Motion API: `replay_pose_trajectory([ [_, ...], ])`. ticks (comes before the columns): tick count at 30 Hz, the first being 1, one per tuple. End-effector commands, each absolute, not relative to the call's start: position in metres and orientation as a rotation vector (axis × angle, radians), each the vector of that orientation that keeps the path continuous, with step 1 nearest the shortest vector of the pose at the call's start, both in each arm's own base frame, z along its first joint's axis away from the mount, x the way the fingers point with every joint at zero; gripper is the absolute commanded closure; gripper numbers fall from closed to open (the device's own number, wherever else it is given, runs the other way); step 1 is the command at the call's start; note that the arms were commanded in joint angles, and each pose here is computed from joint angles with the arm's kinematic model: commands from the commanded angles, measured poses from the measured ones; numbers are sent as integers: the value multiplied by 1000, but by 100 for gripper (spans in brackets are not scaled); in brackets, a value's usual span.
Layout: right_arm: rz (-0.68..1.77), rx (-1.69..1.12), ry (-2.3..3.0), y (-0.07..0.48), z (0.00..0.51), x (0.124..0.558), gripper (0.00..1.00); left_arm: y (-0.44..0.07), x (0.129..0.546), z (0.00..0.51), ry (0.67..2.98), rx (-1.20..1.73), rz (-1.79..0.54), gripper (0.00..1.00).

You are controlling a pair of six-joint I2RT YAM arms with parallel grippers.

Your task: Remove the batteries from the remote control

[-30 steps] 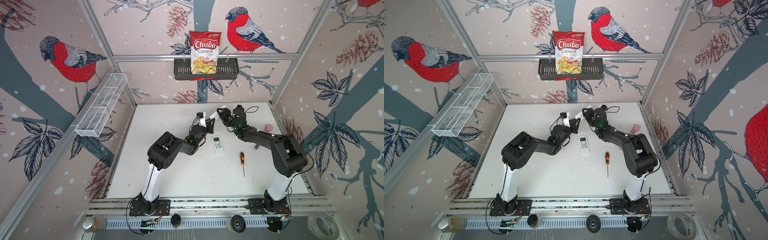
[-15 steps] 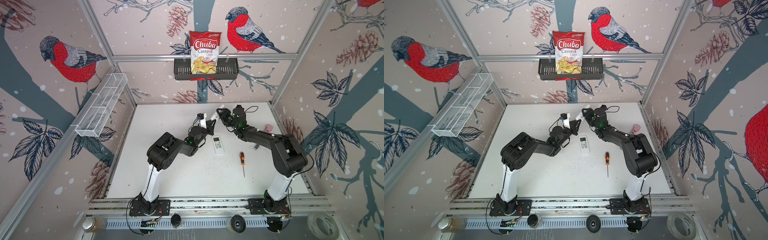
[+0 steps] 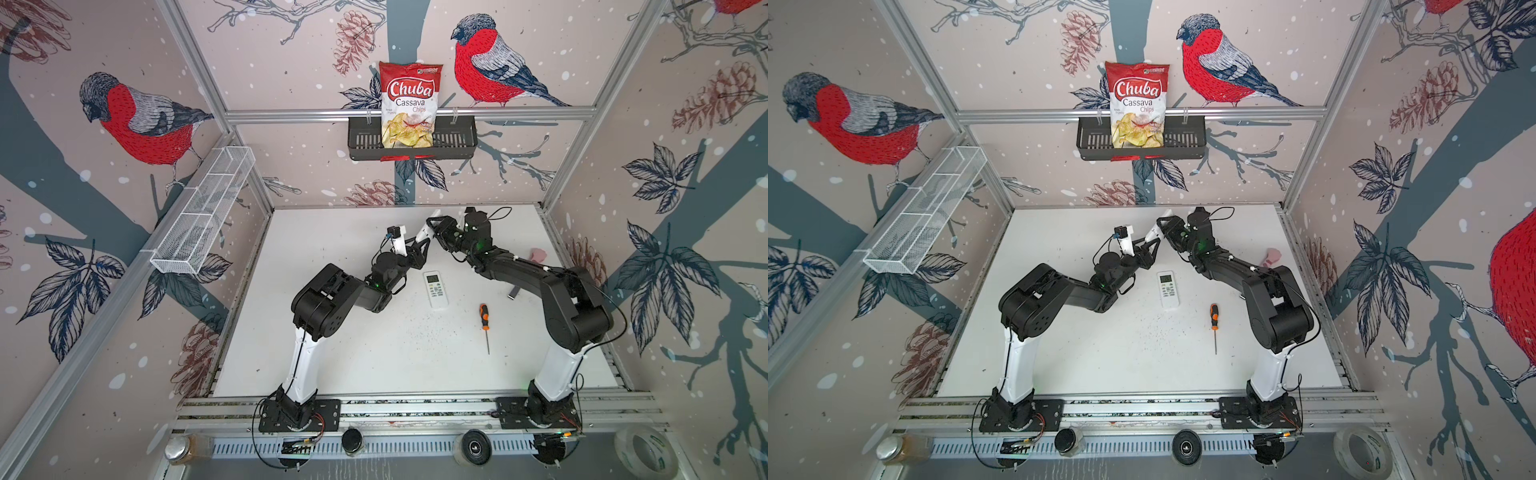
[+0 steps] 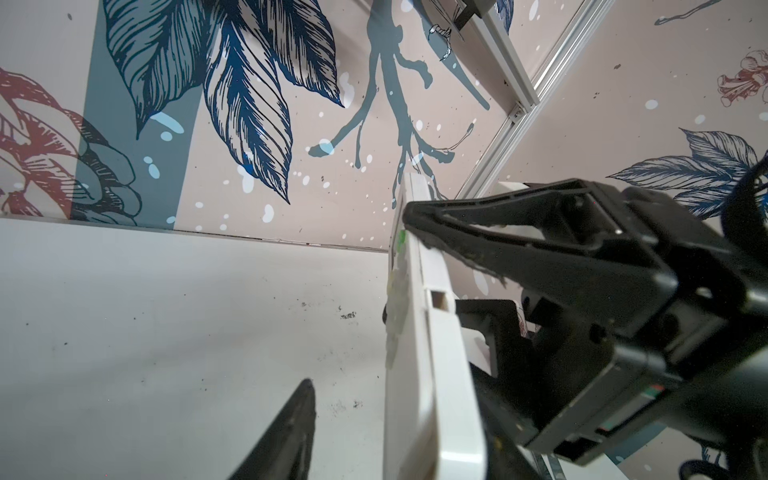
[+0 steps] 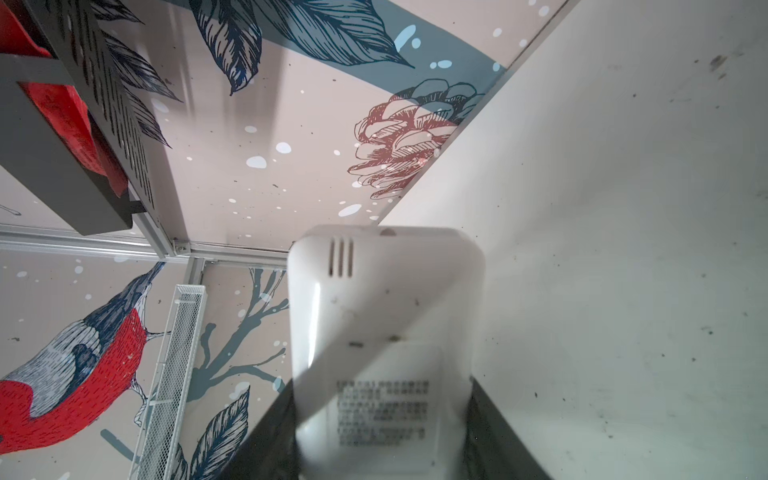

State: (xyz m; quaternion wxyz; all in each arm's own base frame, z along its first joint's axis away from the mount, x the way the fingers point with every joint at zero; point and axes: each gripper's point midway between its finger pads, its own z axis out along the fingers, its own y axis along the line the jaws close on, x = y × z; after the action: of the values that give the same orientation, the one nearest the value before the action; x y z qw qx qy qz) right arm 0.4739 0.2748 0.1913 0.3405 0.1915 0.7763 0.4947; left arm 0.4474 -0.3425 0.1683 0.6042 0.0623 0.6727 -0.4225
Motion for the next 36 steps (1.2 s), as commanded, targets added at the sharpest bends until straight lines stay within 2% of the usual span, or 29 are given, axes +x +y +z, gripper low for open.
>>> replay_pose_trajectory([
  [1, 1302, 461, 2001, 276, 201, 474, 79, -340, 444, 173, 1546, 142, -991, 43],
  [13, 1294, 458, 2012, 267, 198, 479, 78, -322, 426, 170, 1549, 148, -953, 31],
  [20, 1295, 460, 2019, 266, 195, 479, 78, -320, 418, 174, 1518, 175, -1014, 47],
  [31, 1294, 457, 2020, 266, 195, 479, 78, -328, 423, 182, 1502, 174, -1051, 43],
  [36, 1294, 456, 2024, 267, 194, 479, 78, -329, 426, 183, 1498, 166, -1053, 51],
])
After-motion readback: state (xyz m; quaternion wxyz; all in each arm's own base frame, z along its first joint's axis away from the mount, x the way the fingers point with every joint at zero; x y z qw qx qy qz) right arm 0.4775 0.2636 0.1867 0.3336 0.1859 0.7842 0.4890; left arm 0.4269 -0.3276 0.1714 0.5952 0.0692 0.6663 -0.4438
